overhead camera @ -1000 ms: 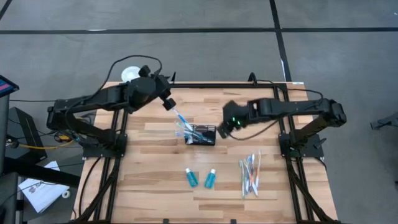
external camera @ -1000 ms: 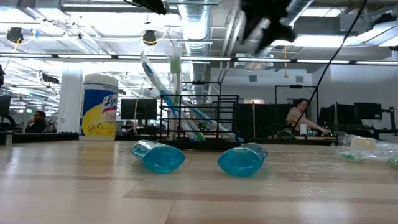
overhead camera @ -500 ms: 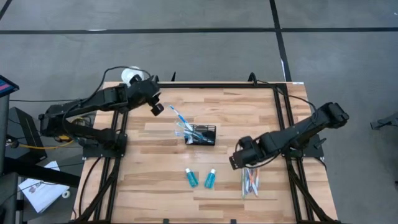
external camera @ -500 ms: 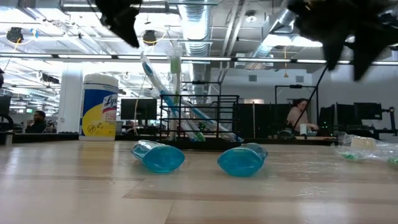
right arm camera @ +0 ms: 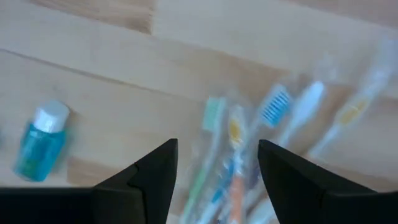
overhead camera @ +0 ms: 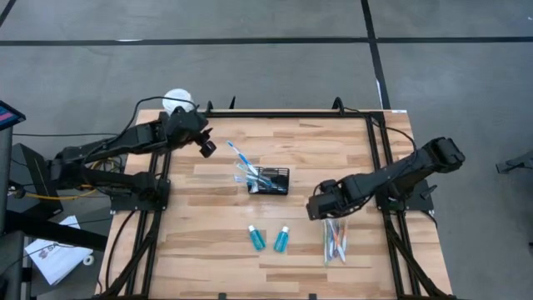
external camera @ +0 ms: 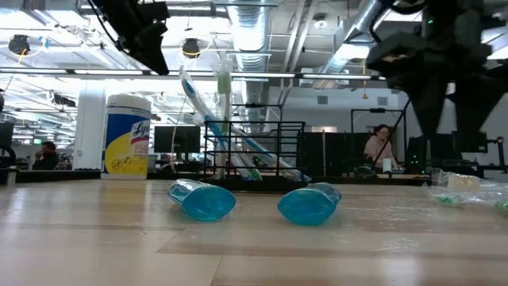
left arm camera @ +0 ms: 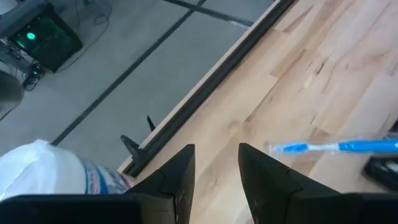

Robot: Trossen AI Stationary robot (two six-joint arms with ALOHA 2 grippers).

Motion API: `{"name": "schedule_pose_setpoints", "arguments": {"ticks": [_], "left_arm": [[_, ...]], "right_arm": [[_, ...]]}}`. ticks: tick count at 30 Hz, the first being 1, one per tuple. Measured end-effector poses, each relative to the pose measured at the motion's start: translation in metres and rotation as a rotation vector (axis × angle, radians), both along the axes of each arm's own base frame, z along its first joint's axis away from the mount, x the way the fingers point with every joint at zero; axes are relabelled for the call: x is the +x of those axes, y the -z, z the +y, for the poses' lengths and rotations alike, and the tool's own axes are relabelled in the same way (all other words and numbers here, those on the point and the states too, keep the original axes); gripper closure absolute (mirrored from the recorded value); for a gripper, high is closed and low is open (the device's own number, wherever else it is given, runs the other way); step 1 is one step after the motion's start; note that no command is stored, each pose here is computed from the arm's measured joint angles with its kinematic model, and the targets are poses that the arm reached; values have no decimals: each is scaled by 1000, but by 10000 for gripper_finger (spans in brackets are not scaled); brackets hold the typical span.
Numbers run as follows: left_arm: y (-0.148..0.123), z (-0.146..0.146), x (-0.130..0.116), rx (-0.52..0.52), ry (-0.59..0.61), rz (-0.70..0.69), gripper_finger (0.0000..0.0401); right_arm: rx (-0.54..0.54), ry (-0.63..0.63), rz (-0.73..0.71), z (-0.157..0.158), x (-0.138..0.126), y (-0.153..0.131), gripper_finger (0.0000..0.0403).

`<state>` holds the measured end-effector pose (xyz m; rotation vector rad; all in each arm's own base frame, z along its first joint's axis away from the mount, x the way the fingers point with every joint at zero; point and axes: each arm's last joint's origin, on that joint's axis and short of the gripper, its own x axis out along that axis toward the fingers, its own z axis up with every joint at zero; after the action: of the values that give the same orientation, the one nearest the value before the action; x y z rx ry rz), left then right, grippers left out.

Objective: Pick & Place toothbrushing station
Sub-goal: Put the orange toothbrush into the mesh

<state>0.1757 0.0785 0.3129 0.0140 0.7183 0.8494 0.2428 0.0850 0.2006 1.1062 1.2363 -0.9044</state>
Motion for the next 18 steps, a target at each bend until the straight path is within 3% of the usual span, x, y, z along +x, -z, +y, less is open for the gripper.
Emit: {"name": "schedule_pose_setpoints", "arguments": {"ticks": [9,18], "left_arm": [[16,1,6,-42,34,4,284],[15,1,7,-39,36,-7,284]], "right_arm": [[-22,6,69,-6,13,23,194],[-28,0,96,-4,12,26,231]]}}
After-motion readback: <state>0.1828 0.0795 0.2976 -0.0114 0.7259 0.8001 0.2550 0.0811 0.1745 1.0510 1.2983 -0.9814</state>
